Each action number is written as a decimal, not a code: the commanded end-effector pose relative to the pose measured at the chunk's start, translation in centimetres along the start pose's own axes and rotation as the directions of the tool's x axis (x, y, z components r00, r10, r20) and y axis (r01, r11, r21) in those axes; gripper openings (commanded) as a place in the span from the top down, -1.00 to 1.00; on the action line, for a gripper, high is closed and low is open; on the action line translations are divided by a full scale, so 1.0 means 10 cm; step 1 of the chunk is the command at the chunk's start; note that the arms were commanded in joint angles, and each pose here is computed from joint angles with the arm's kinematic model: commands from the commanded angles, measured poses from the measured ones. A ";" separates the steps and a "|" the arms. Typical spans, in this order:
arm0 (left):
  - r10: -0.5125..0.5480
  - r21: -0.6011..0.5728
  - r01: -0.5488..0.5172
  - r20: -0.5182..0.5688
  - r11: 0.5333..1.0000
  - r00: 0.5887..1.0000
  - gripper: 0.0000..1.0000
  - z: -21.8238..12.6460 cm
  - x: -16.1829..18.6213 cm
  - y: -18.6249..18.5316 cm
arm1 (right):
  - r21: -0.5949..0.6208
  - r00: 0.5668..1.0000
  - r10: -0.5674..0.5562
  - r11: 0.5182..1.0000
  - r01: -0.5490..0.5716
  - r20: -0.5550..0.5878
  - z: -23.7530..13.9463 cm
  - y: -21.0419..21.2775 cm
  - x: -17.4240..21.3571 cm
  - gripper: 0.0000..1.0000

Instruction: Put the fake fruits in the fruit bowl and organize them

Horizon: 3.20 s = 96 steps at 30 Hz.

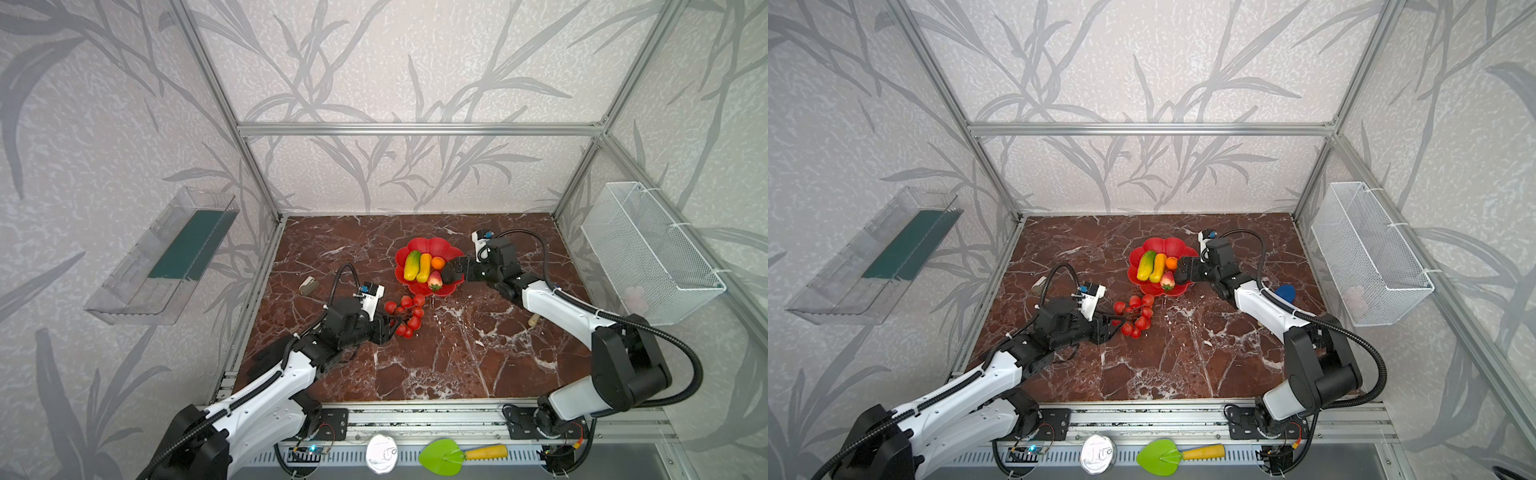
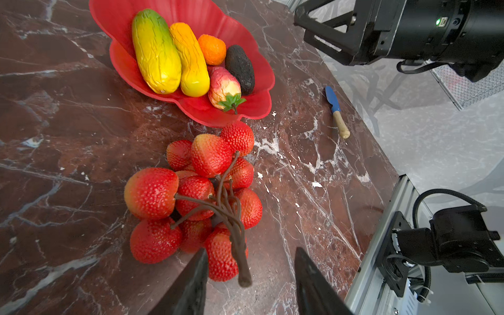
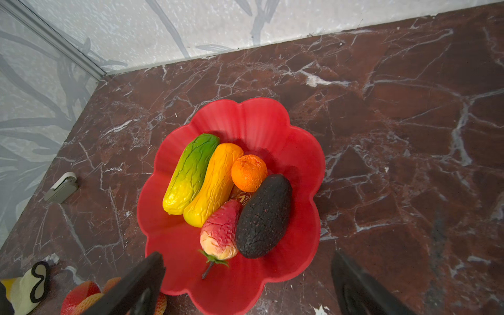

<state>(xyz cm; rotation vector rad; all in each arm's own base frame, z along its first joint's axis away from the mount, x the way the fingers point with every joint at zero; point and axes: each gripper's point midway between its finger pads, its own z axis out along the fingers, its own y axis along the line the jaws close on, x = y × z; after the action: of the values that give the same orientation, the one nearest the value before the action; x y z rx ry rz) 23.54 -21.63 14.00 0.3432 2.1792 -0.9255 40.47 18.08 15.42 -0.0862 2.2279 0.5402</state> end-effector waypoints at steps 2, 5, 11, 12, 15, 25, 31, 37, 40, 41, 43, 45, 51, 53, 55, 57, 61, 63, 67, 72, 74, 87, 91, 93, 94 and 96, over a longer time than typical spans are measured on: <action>0.011 0.038 -0.011 0.003 0.999 1.000 0.06 0.03 -0.13 -0.11 | 0.003 0.999 0.008 1.000 -0.009 0.036 -0.09 -0.02 -0.02 -0.94; 0.001 0.042 0.000 -0.025 0.999 1.000 0.17 0.10 -0.10 -0.10 | 0.009 0.999 -0.006 1.000 0.006 0.042 -0.12 -0.03 0.00 -0.98; -0.022 0.059 0.026 -0.059 0.998 0.998 0.36 0.21 -0.07 -0.11 | 0.016 0.998 -0.007 1.000 0.006 0.055 -0.18 -0.04 -0.02 -1.00; -0.023 0.053 0.027 -0.060 0.998 0.998 0.38 0.22 -0.08 -0.09 | 0.018 0.998 -0.007 1.000 0.006 0.058 -0.19 -0.04 -0.02 -1.00; -0.020 0.030 0.022 -0.060 0.999 0.998 0.47 0.24 -0.08 -0.05 | 0.031 0.998 -0.019 0.999 0.017 0.066 -0.20 -0.06 -0.03 -0.99; -0.008 0.001 0.008 -0.031 1.000 0.999 0.86 0.20 -0.16 -0.03 | 0.023 0.998 -0.013 1.000 0.011 0.056 -0.15 -0.07 0.01 -0.99; 0.000 0.005 0.000 -0.011 1.000 1.000 1.00 0.14 -0.22 -0.07 | 0.003 0.998 0.008 1.000 -0.009 0.060 -0.11 -0.04 0.01 -0.99; 0.029 0.087 -0.035 0.073 0.996 0.997 1.00 -0.11 -0.49 -0.36 | 0.000 0.997 -0.017 1.000 0.017 0.078 -0.17 -0.04 0.00 -0.98; 0.058 0.120 -0.075 0.143 0.990 0.988 1.00 -0.25 -0.68 -0.51 | -0.003 0.994 -0.013 1.000 0.013 0.110 -0.22 -0.04 -0.02 -0.98; 0.068 0.129 -0.090 0.166 0.988 0.984 1.00 -0.28 -0.75 -0.56 | -0.003 0.993 -0.007 1.000 0.008 0.118 -0.24 -0.04 -0.02 -0.98; 0.086 0.155 -0.118 0.203 0.981 0.975 1.00 -0.32 -0.88 -0.66 | 0.002 0.991 -0.002 1.000 0.002 0.130 -0.27 -0.06 -0.04 -0.98; 0.107 0.182 -0.151 0.230 0.972 0.967 1.00 -0.31 -1.00 -0.75 | 0.007 0.990 0.000 1.000 -0.001 0.140 -0.30 -0.06 -0.05 -0.98; 0.154 0.267 -0.228 0.270 0.936 0.950 1.00 -0.06 -1.39 -0.95 | 0.015 0.985 -0.006 1.000 0.004 0.175 -0.48 -0.07 -0.12 -0.98; 0.130 0.315 -0.213 0.264 0.925 0.956 1.00 0.13 -1.52 -0.92 | 0.024 0.983 -0.008 1.000 0.004 0.184 -0.55 -0.09 -0.12 -0.98; 0.095 0.367 -0.189 0.259 0.911 0.961 1.00 0.31 -1.63 -0.85 | 0.038 0.980 -0.012 0.999 0.005 0.200 -0.64 -0.12 -0.13 -0.98; 0.051 0.410 -0.151 0.244 0.900 0.968 1.00 0.49 -1.73 -0.75 | 0.052 0.977 -0.016 0.999 0.005 0.213 -0.74 -0.15 -0.13 -0.98; -0.049 0.488 -0.073 0.232 0.870 0.972 1.00 0.81 -1.90 -0.48 | 0.077 0.972 -0.034 0.997 0.016 0.233 -0.93 -0.19 -0.12 -0.98; -0.087 0.494 -0.026 0.203 0.869 0.975 1.00 1.00 -1.91 -0.33 | 0.090 0.970 -0.043 0.996 0.022 0.239 -1.00 -0.21 -0.12 -0.98; -0.111 0.468 0.024 0.158 0.883 0.981 1.00 1.26 -1.83 -0.09 | 0.120 0.966 -0.065 0.992 0.036 0.250 -1.11 -0.25 -0.12 -0.98; -0.195 0.398 0.139 0.104 0.907 0.975 1.00 1.46 -1.71 0.27 | 0.131 0.962 -0.071 0.991 0.037 0.264 -1.17 -0.27 -0.14 -0.98; -0.209 0.384 0.161 0.085 0.909 0.974 1.00 1.51 -1.66 0.35 | 0.131 0.962 -0.071 0.991 0.038 0.262 -1.16 -0.28 -0.14 -0.98; 0.102 -0.047 -0.093 0.249 0.995 0.963 -0.98 0.72 -2.01 0.45 | 0.191 0.968 -0.113 0.979 0.070 0.224 -1.11 -0.38 -0.18 -0.98; 0.252 -0.293 -0.133 0.419 0.947 0.872 -0.98 0.02 -2.17 0.52 | 0.257 0.971 -0.132 0.963 0.078 0.202 -1.07 -0.54 -0.13 -0.98; 0.332 -0.430 -0.114 0.474 0.895 0.816 -0.98 -0.36 -2.11 0.64 | 0.316 0.970 -0.144 0.946 0.077 0.194 -1.05 -0.69 -0.08 -0.98; 0.377 -0.511 -0.093 0.487 0.855 0.787 -0.98 -0.56 -2.02 0.73 | 0.360 0.967 -0.166 0.929 0.088 0.191 -1.03 -0.78 -0.05 -0.98; 0.442 -0.666 -0.010 0.484 0.746 0.755 -0.99 -0.93 -1.76 1.02 | 0.461 0.957 -0.221 0.880 0.114 0.186 -1.00 -1.00 0.02 -0.98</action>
<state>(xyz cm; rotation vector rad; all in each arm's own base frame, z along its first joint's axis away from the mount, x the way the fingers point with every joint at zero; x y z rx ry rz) 36.79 -14.11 29.13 0.1362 1.6159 -0.4658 35.18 7.63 19.00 0.0063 2.0493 0.1326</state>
